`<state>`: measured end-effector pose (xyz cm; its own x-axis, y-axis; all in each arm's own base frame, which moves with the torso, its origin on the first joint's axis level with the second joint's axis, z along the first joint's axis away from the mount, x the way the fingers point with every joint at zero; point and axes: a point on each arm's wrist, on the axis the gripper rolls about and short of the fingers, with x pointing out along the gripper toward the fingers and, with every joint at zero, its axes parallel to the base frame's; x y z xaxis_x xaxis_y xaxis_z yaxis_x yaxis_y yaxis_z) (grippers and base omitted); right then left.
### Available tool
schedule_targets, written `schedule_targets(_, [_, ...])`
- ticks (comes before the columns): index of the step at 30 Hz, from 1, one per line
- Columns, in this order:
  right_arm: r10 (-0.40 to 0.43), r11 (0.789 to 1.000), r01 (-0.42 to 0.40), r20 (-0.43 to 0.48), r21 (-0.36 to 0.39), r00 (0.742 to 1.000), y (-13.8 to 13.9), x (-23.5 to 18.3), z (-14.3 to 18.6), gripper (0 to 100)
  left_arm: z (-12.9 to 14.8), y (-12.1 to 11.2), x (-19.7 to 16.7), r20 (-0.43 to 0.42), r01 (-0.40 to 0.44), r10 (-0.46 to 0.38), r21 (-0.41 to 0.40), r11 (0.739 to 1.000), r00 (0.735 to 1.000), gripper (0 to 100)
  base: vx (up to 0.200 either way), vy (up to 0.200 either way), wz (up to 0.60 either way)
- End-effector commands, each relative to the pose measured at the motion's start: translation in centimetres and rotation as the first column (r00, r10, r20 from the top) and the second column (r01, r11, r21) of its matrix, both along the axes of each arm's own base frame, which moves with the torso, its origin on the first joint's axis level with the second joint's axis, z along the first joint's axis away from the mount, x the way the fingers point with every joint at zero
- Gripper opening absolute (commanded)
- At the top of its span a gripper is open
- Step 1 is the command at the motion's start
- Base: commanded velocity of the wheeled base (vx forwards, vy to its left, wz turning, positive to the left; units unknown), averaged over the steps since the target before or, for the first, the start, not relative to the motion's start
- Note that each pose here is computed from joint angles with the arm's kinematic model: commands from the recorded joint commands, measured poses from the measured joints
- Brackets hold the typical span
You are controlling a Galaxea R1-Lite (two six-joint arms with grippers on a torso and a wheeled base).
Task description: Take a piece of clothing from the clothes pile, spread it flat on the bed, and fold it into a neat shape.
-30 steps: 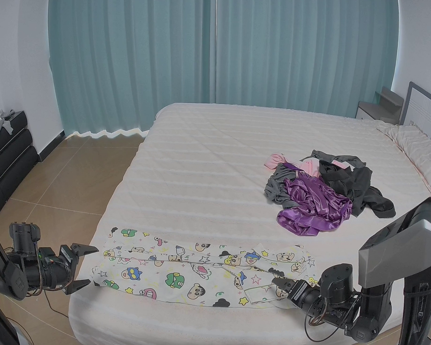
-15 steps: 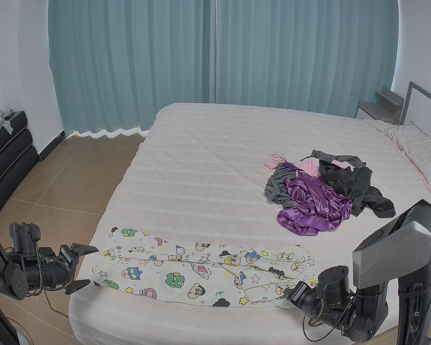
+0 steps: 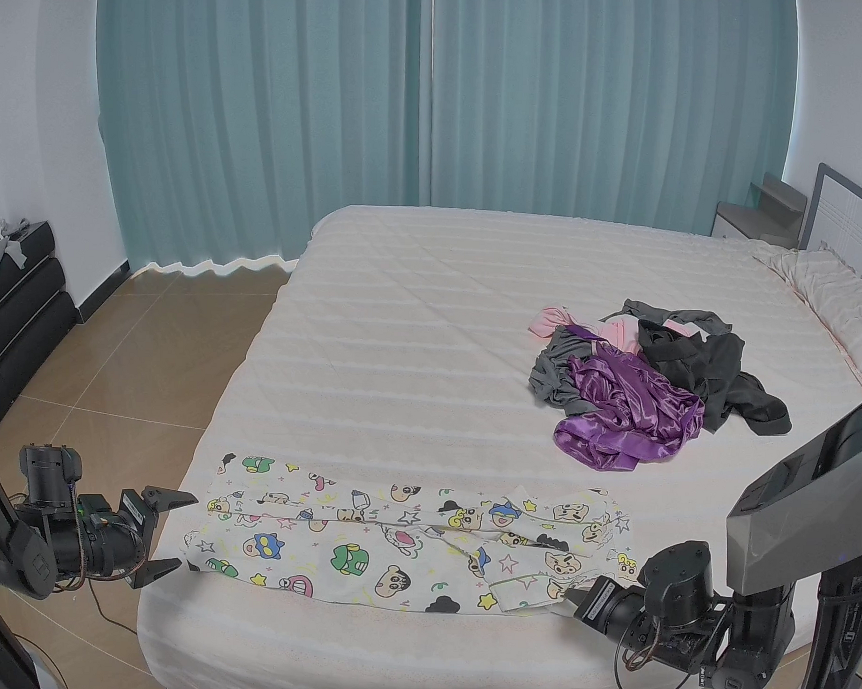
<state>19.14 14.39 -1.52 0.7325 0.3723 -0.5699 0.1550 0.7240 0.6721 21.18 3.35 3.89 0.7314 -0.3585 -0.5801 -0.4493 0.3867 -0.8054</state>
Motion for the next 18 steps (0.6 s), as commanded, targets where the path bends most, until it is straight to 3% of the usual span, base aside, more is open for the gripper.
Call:
schedule_targets(1, [0.028,1.000,-0.028,0.012,-0.005,1.000,0.0,-0.7,0.6,0,-0.1,0.0,0.0,-0.002,-0.001,0.001,0.000,1.000,1.000,100,0.000,0.000,0.00])
schedule_targets(11, [0.052,0.998,-0.054,-0.030,-0.044,0.998,-0.3,-1.3,-0.1,0,-0.1,0.0,0.0,-0.003,0.000,0.000,0.000,1.000,1.000,100,0.000,0.000,0.00])
schedule_targets(12, [0.053,0.997,-0.056,-0.043,-0.053,0.998,-0.3,-1.3,-0.5,100,-0.1,0.0,0.0,-0.003,0.000,0.000,0.000,1.000,1.000,100,0.000,0.000,0.00])
schedule_targets(18, [0.057,0.996,-0.061,-0.063,-0.071,0.996,-0.3,-1.4,-1.2,100,-0.1,0.1,0.2,-0.001,-0.001,0.001,0.005,1.000,1.000,100,0.000,0.000,0.00])
